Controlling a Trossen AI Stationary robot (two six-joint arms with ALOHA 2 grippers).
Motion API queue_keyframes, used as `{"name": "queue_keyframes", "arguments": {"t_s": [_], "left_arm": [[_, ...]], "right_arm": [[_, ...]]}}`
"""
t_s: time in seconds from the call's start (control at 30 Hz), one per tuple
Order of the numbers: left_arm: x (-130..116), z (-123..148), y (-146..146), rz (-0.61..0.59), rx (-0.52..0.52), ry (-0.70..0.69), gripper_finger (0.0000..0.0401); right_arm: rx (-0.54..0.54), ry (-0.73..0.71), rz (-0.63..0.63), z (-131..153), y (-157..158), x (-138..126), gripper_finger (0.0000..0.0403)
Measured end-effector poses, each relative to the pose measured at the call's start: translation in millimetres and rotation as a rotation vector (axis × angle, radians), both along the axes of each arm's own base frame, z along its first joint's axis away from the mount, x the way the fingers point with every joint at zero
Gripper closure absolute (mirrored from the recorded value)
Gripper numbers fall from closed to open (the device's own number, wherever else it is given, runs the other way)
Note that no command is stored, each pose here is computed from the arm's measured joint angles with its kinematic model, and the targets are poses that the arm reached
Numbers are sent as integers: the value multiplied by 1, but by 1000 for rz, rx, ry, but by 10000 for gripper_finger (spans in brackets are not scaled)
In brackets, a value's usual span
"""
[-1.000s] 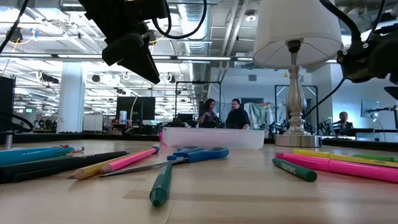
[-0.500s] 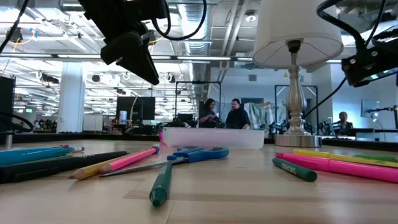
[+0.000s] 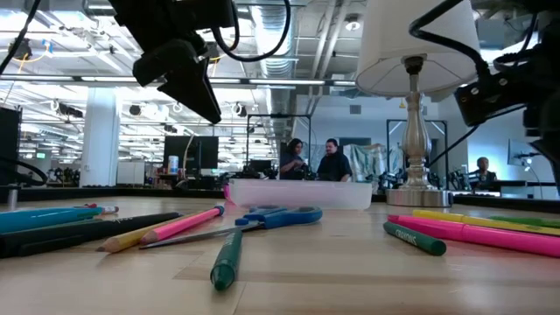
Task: Pick & place school supplies into a supply box
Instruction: Put the green pen into the pink supply box
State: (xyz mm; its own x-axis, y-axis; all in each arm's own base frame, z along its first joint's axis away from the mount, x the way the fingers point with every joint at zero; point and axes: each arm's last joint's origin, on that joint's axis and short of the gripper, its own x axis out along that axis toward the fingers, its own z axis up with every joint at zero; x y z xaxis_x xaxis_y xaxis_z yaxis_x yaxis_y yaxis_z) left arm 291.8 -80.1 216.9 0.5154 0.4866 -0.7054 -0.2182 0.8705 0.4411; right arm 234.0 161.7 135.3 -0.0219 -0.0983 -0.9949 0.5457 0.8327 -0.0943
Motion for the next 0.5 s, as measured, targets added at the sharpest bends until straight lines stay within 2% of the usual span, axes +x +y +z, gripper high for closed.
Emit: {"name": "queue_keyframes", "arguments": {"t_s": [0.13,0.37,0.5], "left_arm": [[0,0,0,-5,-22,4,262],[-1,-1,-1,-4,-40,13,262],[-3,-2,0,9,-43,25,262]], "right_arm": [[13,39,-8,-6,-5,-5,394],[-2,58,35,-7,-8,-6,384],[-28,65,67,-8,-12,-5,391]]}}
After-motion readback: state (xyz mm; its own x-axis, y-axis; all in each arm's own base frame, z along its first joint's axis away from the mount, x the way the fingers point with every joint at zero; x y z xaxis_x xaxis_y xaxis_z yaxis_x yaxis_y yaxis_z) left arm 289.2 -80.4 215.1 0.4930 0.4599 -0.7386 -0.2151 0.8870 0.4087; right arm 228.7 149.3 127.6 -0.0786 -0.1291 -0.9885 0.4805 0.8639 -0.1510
